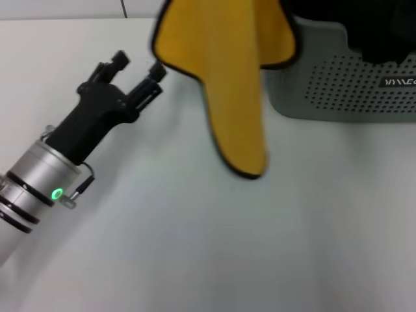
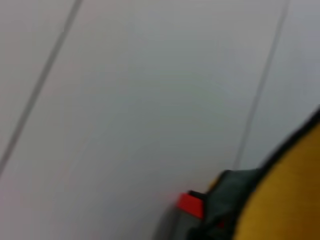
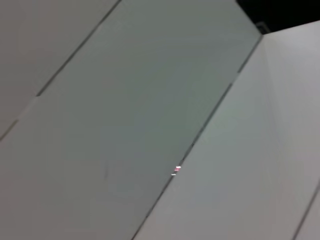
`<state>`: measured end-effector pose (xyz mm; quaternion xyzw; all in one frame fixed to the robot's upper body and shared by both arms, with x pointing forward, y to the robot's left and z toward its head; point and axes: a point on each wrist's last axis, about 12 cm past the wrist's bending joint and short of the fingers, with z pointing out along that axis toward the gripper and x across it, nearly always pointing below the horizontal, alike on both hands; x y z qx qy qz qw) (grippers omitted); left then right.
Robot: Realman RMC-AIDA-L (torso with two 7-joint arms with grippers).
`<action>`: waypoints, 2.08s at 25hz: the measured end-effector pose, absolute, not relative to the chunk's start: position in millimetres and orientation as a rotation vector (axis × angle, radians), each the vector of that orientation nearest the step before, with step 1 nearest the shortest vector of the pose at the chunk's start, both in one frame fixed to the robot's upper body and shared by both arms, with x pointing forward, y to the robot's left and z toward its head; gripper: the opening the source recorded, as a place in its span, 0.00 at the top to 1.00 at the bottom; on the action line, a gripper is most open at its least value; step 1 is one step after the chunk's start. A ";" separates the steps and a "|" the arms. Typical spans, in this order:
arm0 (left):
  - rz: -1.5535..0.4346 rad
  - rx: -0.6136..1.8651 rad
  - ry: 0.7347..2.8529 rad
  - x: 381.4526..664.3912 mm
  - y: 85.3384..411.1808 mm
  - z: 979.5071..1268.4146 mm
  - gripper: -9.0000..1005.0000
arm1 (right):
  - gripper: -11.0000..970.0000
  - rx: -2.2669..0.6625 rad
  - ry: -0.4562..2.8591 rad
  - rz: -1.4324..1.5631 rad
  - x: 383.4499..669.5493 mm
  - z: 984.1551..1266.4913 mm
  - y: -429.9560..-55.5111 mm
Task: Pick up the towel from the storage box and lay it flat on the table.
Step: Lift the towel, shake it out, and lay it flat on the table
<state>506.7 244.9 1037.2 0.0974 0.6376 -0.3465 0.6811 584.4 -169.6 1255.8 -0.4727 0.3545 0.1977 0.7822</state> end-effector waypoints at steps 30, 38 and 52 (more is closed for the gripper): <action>-0.846 0.300 1.367 490.6 236.9 1040.0 0.29 | 0.98 -1.141 0.767 0.543 581.8 1283.5 -221.6; -0.840 0.304 1.389 490.3 237.1 1037.2 0.56 | 0.98 -1.145 0.758 0.543 581.2 1285.3 -220.4; -0.907 0.387 1.354 484.1 230.9 1040.8 0.60 | 0.98 -1.141 0.753 0.537 583.8 1286.9 -219.0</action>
